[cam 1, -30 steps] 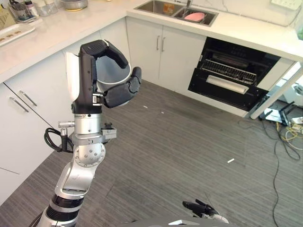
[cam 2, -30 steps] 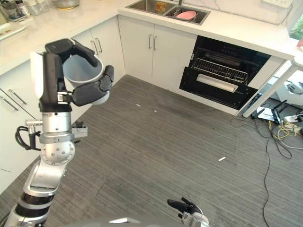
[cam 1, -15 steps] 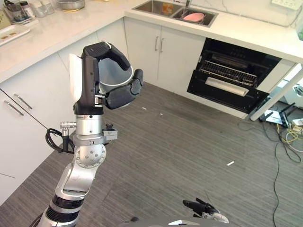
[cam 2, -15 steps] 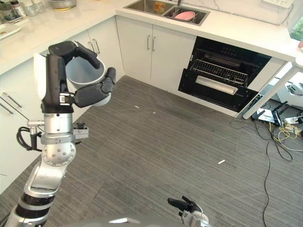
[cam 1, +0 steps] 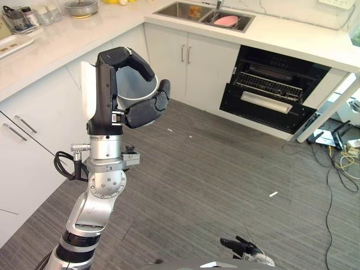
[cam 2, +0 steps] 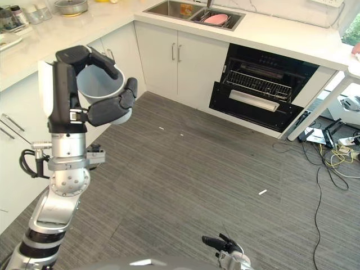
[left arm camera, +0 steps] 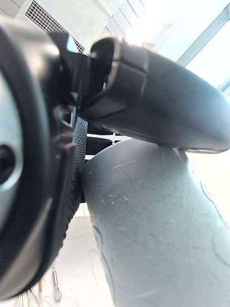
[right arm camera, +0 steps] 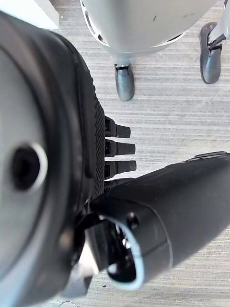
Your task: Place the dishes in the dishwasher.
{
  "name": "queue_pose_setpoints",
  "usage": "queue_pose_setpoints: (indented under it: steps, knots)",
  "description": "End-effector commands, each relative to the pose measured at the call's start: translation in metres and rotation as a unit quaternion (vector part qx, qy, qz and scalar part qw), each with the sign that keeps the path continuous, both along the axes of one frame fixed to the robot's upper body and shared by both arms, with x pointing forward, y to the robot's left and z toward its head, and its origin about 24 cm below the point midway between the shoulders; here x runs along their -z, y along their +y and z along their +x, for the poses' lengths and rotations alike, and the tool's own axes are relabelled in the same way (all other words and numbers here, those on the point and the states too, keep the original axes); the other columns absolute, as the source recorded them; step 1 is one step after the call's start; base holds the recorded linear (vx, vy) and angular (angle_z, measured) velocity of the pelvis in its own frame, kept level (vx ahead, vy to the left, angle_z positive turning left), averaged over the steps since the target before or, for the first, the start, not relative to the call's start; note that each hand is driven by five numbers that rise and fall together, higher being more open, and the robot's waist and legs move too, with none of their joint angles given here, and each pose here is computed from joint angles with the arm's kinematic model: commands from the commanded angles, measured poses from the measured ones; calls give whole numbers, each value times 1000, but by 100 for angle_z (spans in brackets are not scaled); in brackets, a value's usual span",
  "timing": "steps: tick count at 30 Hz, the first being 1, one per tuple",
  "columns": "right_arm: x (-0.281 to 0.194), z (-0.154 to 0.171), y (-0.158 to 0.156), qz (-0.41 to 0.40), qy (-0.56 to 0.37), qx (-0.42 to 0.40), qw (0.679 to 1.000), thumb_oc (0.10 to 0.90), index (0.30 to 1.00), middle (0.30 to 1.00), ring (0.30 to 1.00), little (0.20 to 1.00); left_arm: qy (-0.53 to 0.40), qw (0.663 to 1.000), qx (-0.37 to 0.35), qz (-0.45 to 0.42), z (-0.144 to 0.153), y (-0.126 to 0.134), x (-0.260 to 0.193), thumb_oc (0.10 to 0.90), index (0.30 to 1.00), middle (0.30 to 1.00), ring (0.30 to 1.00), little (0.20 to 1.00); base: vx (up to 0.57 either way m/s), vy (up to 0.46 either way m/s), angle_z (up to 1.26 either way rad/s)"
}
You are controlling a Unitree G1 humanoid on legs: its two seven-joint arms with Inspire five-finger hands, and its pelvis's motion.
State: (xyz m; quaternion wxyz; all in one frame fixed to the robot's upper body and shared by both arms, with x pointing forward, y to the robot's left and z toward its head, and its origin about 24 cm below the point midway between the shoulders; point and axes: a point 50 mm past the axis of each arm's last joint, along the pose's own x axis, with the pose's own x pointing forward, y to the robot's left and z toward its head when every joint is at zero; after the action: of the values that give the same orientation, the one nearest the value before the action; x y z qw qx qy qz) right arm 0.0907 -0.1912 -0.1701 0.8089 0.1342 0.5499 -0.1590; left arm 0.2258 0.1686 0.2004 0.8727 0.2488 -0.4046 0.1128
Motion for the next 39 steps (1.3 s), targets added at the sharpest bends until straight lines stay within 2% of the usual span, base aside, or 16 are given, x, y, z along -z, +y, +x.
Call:
queue_pose_setpoints:
  steps: [1, 4, 13, 27, 39]
  knots:
    - [2, -33, -20, -14, 40, -180, 983, 800, 900, 900, 900, 900, -76, 997, 12, 7, -2, 2, -13, 400, 300, 300, 300, 300, 21, -118, -18]
    - [2, -29, -12, -7, 41, -221, 974, 800, 900, 900, 900, 900, -67, 998, 18, -5, -1, 0, -9, 400, 300, 300, 300, 300, 34, -96, -11]
    - [3, -26, -7, -7, 40, -245, 969, 800, 900, 900, 900, 900, -65, 998, 25, -12, -1, -3, -7, 400, 300, 300, 300, 300, 22, -36, 1]
    - [4, -35, -13, -34, 60, -240, 968, 800, 900, 900, 900, 900, -73, 997, -4, -16, -7, 5, -4, 400, 300, 300, 300, 300, 9, 46, 11]
    - [1, -27, -24, -54, 39, -151, 986, 800, 900, 900, 900, 900, -44, 999, -9, -13, -13, 11, 1, 400, 300, 300, 300, 300, 89, 162, 32]
